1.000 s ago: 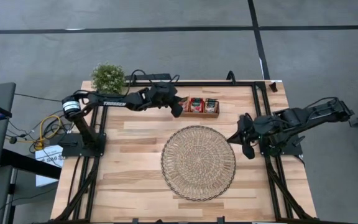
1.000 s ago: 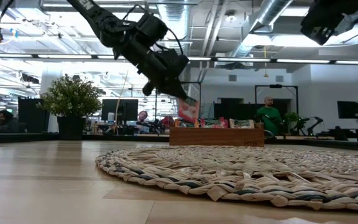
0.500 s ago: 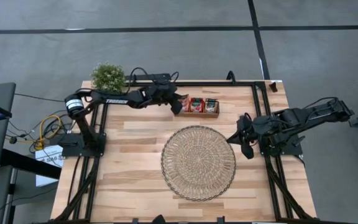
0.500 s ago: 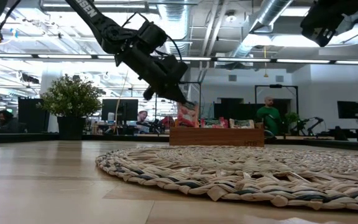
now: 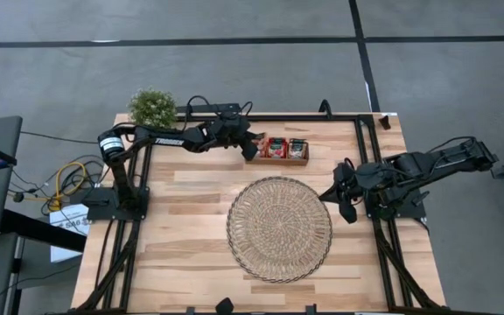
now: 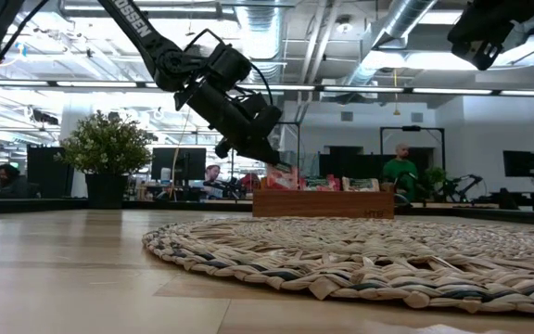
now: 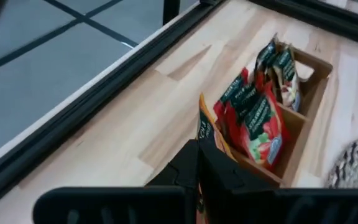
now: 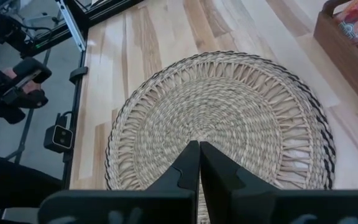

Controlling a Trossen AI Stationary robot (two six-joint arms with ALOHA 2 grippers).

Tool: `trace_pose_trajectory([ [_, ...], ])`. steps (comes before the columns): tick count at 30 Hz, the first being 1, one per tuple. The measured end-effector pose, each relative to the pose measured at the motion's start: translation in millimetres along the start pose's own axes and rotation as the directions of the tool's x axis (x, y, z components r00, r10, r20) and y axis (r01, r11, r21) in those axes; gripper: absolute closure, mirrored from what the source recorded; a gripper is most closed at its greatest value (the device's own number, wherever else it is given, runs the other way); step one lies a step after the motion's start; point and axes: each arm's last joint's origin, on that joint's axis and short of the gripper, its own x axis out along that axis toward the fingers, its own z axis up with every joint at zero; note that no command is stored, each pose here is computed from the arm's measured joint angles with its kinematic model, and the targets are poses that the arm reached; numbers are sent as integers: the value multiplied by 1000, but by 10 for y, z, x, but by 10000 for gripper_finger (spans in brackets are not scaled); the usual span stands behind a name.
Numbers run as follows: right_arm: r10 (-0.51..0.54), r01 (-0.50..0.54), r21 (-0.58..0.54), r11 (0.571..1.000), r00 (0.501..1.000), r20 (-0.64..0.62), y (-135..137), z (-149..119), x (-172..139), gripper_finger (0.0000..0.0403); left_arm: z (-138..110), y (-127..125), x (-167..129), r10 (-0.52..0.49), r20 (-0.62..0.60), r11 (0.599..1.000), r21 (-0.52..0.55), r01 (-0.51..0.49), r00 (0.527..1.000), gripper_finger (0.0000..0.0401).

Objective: Pick & Place Tea
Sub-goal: Put the orange tea bag into the left section of the wooden organizer

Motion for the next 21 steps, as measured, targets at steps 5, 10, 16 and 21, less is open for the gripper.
trace_pose_trajectory([
  [5,0,0,-7,1000,1000,0,0,1,-1,400,-27,-4,-1,6,-26,999,42,-4,1000,401],
  [10,-1,1,-9,1000,1000,1,0,1,-1,400,-55,8,-2,17,-56,997,75,-13,998,401],
  [16,-1,1,-9,1000,1000,1,0,1,-1,400,-56,9,-2,22,-56,997,81,-18,998,401],
  [21,2,-2,-8,1000,1000,7,3,7,-1,400,-24,11,-1,38,-21,996,82,-36,999,401],
])
